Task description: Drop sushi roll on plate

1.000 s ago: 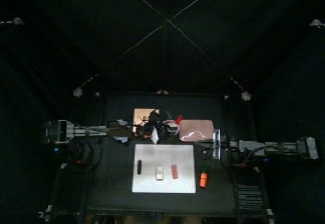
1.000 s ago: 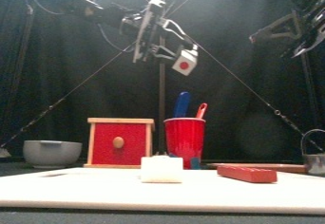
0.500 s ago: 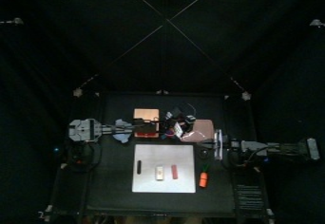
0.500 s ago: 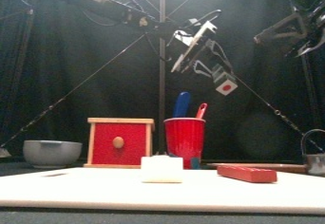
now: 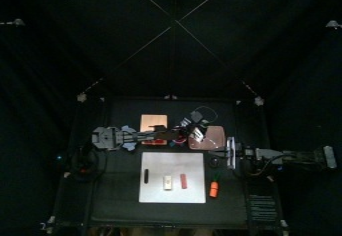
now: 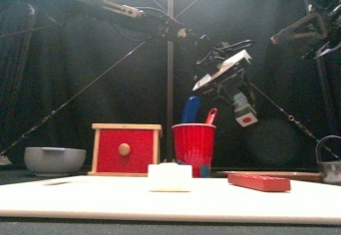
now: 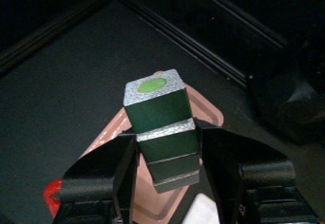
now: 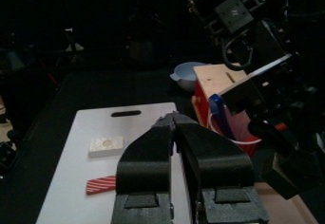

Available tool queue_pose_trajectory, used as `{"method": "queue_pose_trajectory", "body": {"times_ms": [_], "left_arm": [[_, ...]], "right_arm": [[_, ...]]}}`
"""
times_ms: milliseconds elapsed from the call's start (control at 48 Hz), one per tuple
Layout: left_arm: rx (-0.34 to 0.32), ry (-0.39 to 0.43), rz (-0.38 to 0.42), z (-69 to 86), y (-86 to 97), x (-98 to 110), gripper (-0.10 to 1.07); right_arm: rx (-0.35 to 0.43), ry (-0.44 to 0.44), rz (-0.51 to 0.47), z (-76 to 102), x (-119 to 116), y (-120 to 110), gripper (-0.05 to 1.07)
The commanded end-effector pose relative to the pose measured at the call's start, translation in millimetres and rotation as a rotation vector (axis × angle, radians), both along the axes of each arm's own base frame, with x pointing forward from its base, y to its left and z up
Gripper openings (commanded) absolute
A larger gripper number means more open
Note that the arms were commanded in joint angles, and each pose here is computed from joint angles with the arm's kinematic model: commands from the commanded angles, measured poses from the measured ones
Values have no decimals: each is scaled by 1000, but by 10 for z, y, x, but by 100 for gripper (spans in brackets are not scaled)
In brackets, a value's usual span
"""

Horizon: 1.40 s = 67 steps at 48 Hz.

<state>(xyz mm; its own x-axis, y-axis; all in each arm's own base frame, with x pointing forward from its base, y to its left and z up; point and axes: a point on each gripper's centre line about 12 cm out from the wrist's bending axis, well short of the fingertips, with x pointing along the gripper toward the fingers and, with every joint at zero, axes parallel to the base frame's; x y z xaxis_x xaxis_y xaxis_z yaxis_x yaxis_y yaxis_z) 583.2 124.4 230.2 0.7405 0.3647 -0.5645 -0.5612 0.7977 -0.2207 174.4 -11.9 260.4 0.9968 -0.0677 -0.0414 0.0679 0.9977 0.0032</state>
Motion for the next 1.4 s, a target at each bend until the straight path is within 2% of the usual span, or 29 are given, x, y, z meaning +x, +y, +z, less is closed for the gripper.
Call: {"method": "queue_pose_trajectory", "body": {"times_ms": [0, 292, 521, 688, 875, 979, 1146, 1375], "left_arm": [[-25, -32, -19, 175, -64, 78, 68], [-121, 9, -93, -42, -140, 236, 76], [-135, 50, -91, -218, -129, 282, 81], [-133, 55, -92, -242, -128, 286, 86], [-132, 52, -75, -248, -22, 269, 95], [-134, 54, -62, -264, 52, 253, 97], [-99, 47, -60, -149, 113, 223, 97], [53, 48, -87, 258, 115, 78, 97]], "right_arm": [[-1, 2, 3, 45, 27, 4, 2], [0, 5, 5, 42, 27, 6, 2], [0, 0, 9, 56, 29, 14, 2], [0, 2, 11, 54, 32, 17, 2], [0, 5, 11, 45, 33, 17, 2], [2, 9, 10, 34, 34, 16, 2], [2, 12, 10, 21, 32, 17, 2], [2, 15, 10, 12, 33, 17, 2]]}}
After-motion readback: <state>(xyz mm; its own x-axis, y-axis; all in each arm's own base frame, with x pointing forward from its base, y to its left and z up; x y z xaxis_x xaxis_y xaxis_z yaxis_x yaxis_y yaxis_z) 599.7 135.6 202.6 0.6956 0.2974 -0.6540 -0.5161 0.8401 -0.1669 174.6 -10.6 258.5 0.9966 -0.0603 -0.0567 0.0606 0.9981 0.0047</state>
